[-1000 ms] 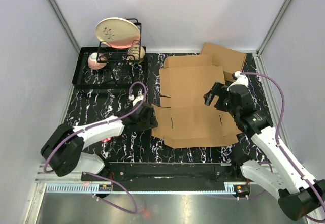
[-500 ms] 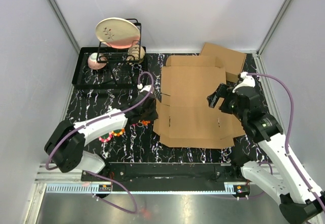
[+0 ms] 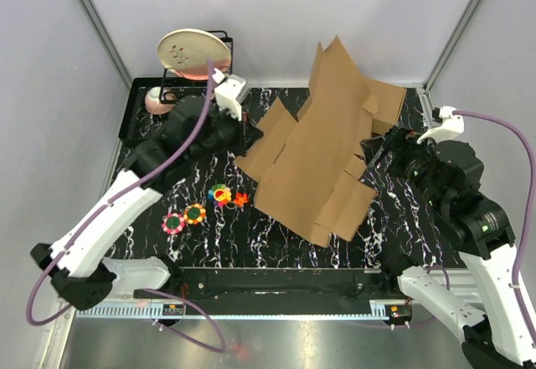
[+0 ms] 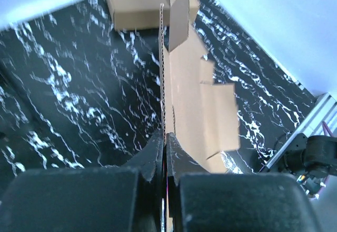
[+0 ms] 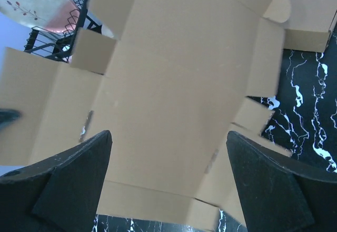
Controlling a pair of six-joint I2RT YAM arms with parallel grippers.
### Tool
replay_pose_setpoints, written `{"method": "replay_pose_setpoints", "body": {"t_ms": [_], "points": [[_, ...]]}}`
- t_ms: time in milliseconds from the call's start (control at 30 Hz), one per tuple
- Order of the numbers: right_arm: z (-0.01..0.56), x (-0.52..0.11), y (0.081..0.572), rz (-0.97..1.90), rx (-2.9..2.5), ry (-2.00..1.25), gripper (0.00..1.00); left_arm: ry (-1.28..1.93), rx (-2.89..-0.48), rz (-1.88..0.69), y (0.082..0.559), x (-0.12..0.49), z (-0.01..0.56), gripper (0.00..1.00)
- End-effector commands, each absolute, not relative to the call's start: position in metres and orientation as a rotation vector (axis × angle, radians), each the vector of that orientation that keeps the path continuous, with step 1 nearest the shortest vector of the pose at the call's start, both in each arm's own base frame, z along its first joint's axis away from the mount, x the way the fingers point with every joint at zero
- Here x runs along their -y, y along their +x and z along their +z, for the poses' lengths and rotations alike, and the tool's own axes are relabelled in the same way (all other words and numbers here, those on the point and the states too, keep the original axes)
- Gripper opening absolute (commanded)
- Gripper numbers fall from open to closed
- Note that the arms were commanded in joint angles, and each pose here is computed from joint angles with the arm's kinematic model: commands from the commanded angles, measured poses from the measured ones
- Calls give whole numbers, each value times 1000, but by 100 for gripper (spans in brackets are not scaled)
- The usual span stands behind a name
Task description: Fold the paper box
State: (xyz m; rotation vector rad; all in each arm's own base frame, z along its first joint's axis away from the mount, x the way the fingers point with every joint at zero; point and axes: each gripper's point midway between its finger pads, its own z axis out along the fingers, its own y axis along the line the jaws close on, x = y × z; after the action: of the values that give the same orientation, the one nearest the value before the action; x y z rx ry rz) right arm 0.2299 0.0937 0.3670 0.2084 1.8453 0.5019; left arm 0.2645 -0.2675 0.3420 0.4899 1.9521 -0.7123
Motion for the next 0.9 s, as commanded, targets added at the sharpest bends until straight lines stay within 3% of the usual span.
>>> {"method": "replay_pose_setpoints", "body": {"t_ms": [0,433,733,867], "points": [[379,-86,224,466,-1831,193,96,675,-1780,-708,239,254,396,0],[415,-72,198,472,-1753,168,97,1028,-1553,-1077,191,306,472,0],[439,-65,184,477,-1701,154,97,1045,-1289,-1197,142,287,543,0],[453,-66,180,507,-1670,149,97,1007,-1326,-1174,160,295,544,0]]}}
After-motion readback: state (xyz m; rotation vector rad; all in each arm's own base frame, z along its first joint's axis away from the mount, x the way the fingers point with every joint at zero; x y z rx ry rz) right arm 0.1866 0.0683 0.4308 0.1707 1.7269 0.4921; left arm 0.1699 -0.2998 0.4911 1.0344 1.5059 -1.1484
